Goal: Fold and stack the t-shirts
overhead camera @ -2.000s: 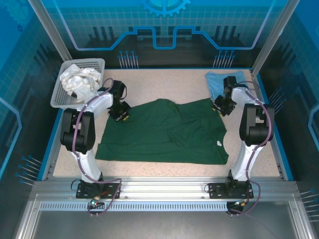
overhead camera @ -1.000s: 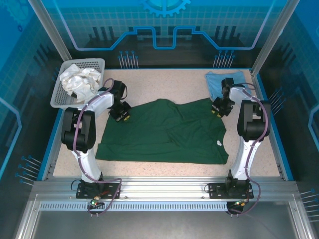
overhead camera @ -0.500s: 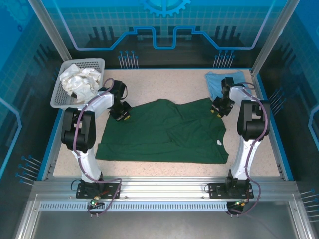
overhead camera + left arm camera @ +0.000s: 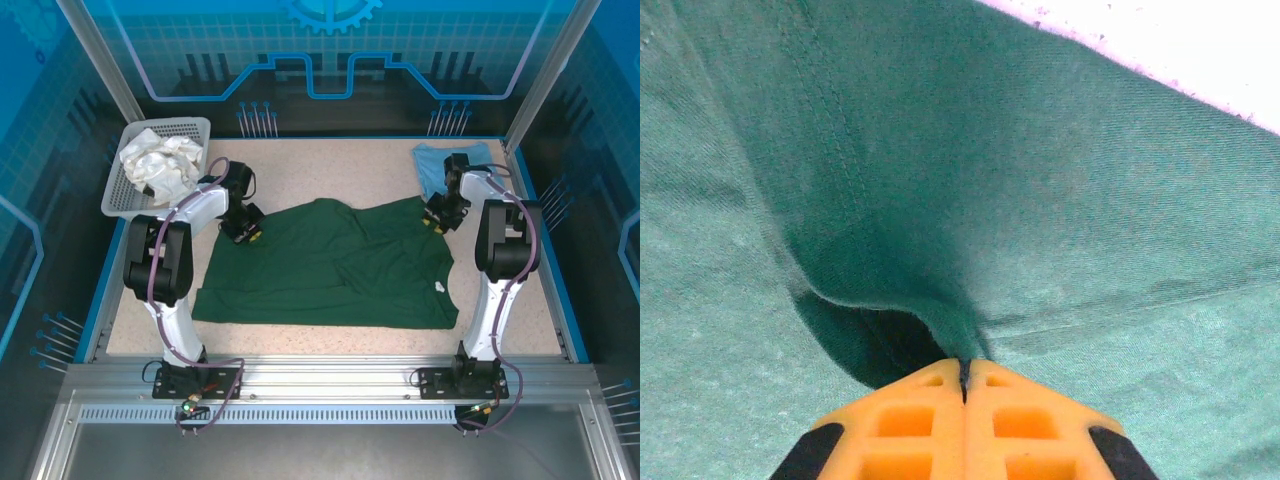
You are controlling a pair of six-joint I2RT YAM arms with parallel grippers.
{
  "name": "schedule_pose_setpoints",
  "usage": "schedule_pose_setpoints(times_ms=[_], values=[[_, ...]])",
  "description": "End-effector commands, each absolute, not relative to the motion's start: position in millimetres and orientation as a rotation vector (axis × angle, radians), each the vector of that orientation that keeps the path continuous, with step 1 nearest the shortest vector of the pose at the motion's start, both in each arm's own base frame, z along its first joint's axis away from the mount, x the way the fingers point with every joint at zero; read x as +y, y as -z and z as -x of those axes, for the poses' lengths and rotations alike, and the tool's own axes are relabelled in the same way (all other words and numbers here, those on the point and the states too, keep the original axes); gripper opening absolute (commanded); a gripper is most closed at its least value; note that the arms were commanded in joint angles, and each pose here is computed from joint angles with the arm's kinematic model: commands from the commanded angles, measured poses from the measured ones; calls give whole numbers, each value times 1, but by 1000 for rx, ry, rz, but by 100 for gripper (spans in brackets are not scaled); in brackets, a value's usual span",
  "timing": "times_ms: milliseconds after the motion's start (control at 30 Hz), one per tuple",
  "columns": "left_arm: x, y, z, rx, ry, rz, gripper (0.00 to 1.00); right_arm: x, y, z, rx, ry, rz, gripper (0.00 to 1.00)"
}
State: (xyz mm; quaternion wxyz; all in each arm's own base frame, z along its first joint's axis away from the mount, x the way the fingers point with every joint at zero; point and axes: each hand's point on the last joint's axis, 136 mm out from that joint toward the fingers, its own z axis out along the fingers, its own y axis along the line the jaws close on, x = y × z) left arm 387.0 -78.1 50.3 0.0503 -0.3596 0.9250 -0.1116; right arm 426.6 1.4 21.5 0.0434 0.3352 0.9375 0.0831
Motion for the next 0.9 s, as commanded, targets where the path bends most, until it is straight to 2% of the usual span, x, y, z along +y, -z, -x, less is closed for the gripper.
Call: schedule_pose_setpoints(times_ms=[0,367,867], values=[[-85,-47,-388,2846,370,1055,0,4,-14,-423,2913,-244,-1024,26],[-82,-57,-394,2828,351,1023,0,6,-24,-425,2906,-275,-993,11],[-77,-77,-406,2773,304,947,0,9,-44,-426,2910,-305,-950,12]])
